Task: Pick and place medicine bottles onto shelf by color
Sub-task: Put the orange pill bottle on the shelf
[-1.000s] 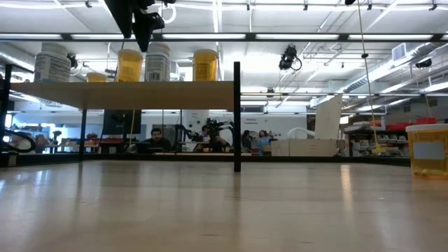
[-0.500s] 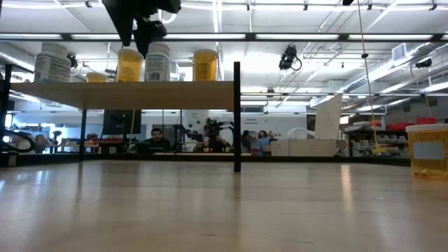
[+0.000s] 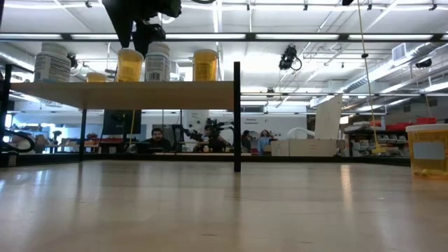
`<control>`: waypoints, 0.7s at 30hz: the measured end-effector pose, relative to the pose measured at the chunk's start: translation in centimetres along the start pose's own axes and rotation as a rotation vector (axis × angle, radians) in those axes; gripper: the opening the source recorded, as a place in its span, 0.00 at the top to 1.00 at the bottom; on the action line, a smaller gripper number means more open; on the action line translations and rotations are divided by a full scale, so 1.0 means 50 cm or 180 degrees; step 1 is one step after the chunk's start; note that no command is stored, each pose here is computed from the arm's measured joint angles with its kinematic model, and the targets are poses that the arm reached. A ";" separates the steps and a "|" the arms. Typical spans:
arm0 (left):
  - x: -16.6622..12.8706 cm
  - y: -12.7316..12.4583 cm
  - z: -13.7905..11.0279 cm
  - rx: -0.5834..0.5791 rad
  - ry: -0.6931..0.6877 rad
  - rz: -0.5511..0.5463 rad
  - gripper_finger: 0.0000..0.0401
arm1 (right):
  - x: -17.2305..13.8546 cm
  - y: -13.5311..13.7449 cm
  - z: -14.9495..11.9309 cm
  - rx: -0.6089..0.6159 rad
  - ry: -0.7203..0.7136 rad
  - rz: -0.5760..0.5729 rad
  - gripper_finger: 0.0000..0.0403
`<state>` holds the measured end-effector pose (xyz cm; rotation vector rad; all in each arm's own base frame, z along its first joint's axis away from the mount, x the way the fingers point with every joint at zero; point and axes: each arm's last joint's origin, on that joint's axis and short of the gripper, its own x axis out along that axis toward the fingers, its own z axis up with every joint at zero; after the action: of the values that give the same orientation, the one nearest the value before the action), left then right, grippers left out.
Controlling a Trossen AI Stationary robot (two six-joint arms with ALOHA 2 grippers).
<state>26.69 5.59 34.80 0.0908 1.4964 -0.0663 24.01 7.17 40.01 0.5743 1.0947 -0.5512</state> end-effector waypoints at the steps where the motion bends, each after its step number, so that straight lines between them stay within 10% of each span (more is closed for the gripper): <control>1: 0.000 0.000 0.000 -0.0015 -0.0003 0.0001 0.26 | 0.000 0.000 0.000 -0.0006 0.0000 0.0000 0.25; 21: 0.000 -0.013 0.010 -0.0333 -0.0034 0.0296 0.26 | 0.000 0.000 0.000 -0.0017 -0.0002 -0.0001 0.25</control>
<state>27.13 4.89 34.84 0.0756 1.4804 0.0861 24.01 7.17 40.01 0.5691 1.0954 -0.5486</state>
